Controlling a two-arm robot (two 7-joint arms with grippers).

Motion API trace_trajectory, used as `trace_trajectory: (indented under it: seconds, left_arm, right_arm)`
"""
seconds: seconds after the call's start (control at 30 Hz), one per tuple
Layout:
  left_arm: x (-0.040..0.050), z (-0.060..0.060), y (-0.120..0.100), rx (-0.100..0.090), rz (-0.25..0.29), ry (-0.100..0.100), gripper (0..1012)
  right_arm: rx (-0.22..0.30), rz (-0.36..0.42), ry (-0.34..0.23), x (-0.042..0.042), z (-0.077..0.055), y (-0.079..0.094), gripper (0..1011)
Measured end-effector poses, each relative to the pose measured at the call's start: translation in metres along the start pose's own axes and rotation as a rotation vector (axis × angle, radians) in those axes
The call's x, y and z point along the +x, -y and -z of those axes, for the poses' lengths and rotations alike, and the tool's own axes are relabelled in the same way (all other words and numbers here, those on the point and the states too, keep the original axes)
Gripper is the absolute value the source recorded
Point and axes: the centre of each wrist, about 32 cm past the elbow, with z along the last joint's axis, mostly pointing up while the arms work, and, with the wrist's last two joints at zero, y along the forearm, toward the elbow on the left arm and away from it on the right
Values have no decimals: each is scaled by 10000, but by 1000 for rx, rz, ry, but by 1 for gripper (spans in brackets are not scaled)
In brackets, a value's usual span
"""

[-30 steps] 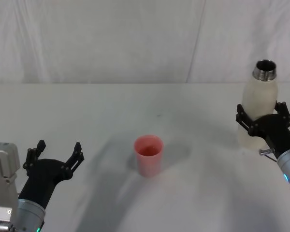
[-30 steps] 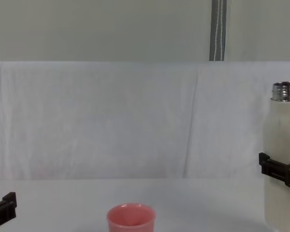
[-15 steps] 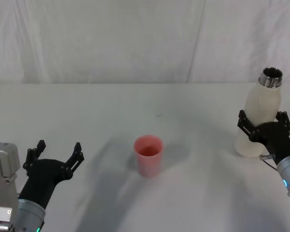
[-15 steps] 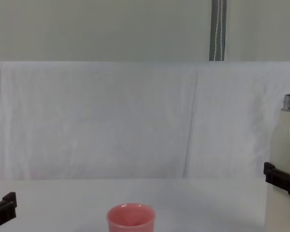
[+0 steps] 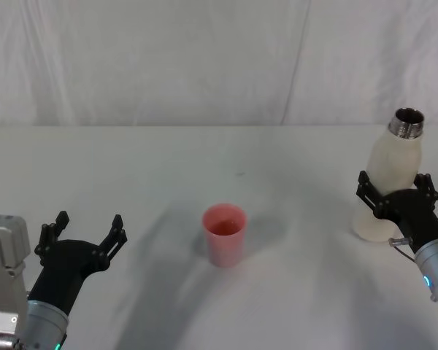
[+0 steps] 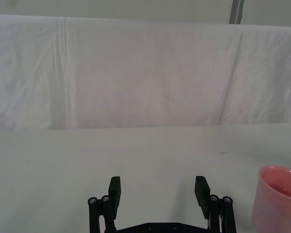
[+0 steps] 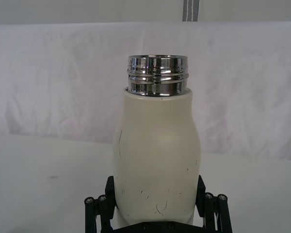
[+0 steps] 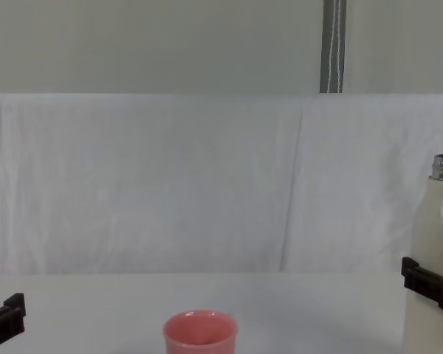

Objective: Grasp the thermos with one hand and pour water into the cup lid.

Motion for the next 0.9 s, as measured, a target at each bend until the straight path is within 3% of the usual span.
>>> trace_trajectory:
  seconds: [0.9]
  left_arm:
    - [0, 0, 0, 0, 0, 0, 1001]
  right_arm:
    - [-6, -4, 6, -17, 26, -16, 948]
